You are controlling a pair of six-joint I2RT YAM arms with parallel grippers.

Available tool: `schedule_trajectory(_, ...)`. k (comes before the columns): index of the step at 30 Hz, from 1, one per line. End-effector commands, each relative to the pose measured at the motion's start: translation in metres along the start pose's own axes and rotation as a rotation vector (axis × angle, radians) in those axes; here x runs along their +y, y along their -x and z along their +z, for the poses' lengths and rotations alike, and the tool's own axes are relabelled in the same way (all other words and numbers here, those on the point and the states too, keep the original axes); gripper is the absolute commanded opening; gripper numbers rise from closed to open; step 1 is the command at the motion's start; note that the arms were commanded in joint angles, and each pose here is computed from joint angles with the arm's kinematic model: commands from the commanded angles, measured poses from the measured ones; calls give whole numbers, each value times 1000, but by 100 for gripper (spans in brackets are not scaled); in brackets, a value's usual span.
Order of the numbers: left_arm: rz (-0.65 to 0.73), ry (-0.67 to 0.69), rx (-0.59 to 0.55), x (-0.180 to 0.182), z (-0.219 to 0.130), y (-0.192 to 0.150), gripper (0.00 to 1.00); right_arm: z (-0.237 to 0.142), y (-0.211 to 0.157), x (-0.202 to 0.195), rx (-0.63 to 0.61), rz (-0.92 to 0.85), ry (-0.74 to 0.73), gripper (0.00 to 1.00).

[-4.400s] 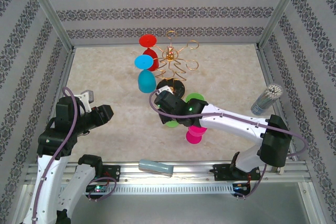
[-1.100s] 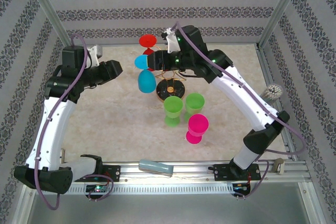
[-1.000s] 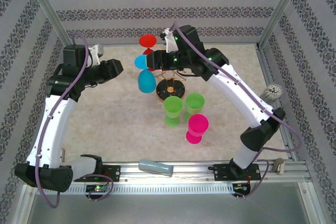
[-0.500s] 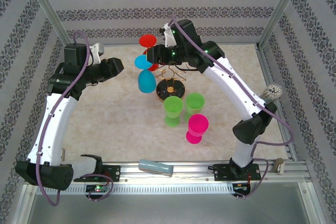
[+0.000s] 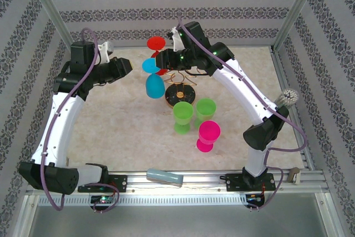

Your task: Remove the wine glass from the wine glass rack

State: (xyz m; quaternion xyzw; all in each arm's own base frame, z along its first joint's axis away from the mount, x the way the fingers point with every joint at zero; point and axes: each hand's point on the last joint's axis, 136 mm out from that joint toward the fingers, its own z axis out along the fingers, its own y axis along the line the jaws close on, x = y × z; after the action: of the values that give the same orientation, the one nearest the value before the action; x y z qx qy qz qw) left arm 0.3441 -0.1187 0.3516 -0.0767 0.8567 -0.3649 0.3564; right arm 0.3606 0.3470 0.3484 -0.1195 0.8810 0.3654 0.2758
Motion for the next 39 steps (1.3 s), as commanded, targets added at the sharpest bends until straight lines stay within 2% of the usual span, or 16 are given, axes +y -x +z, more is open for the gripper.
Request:
schedule_trajectory(1,19,-66,-28,-16,-2,12,26,-3,2,-6,-11,-5,-28,42)
schedule_trajectory(39,5,-113,60,-25,48,3,22,13,-4,-14,21,18,-31,43)
